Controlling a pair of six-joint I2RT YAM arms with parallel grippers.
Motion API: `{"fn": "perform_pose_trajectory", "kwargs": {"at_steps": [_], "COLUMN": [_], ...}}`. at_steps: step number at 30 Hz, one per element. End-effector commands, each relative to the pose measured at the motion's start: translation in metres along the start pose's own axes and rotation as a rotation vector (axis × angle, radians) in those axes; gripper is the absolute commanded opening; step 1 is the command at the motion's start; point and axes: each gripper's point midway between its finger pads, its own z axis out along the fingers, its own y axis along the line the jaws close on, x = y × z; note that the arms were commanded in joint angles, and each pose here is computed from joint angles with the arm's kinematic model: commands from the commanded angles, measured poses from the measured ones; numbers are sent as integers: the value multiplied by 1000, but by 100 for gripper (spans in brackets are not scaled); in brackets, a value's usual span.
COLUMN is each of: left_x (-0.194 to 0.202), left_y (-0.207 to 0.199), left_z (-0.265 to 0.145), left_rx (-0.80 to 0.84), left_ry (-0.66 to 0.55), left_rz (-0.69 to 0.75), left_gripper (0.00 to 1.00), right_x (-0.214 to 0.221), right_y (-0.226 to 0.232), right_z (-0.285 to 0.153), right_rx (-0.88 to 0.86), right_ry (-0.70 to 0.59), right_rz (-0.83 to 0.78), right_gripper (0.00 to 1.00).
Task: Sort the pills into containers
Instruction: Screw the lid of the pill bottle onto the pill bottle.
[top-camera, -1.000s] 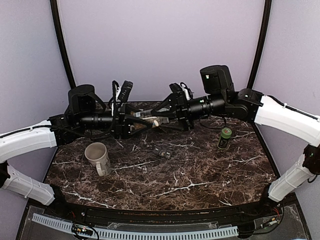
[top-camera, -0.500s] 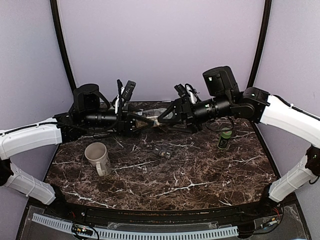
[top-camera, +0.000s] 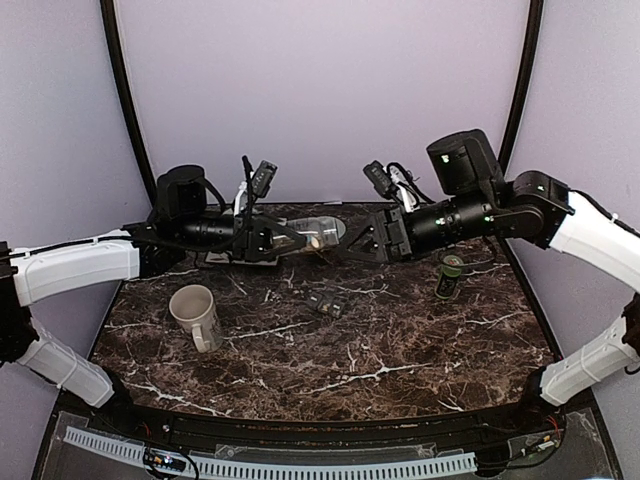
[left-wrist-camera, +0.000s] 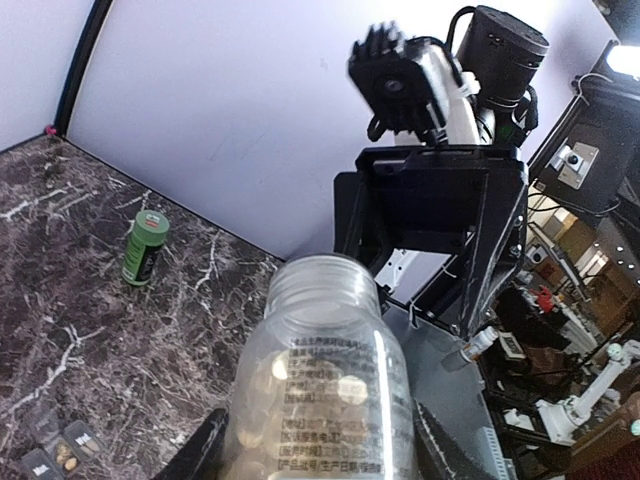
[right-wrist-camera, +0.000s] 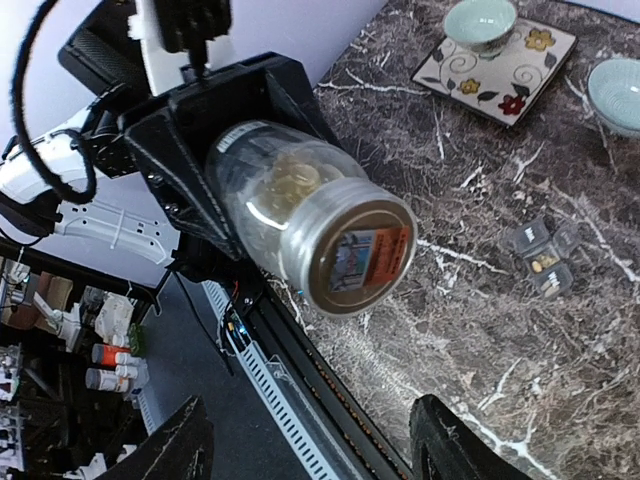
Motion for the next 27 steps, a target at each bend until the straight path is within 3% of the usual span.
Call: {"fn": "perform_pose_trajectory", "kwargs": {"at_steps": [1,11,27], "left_x": [-17,-15,-6], "left_y": [-24,-28,-31], "left_z": [1,8,9], "left_rx": [168,307,393], "left_ry": [15,78,137], "left_rz": [-35,-150,-240], "left_gripper": [0,0,0], "right_x": [-10,-6,-18], "right_y": [5,6,13], "right_z": [-24,-18,-10], "right_rx": [52,105,95], "right_ry": [-86,-63,-83], "right_rz": [-193,-363,-434], "right_gripper": [68,70,70]}}
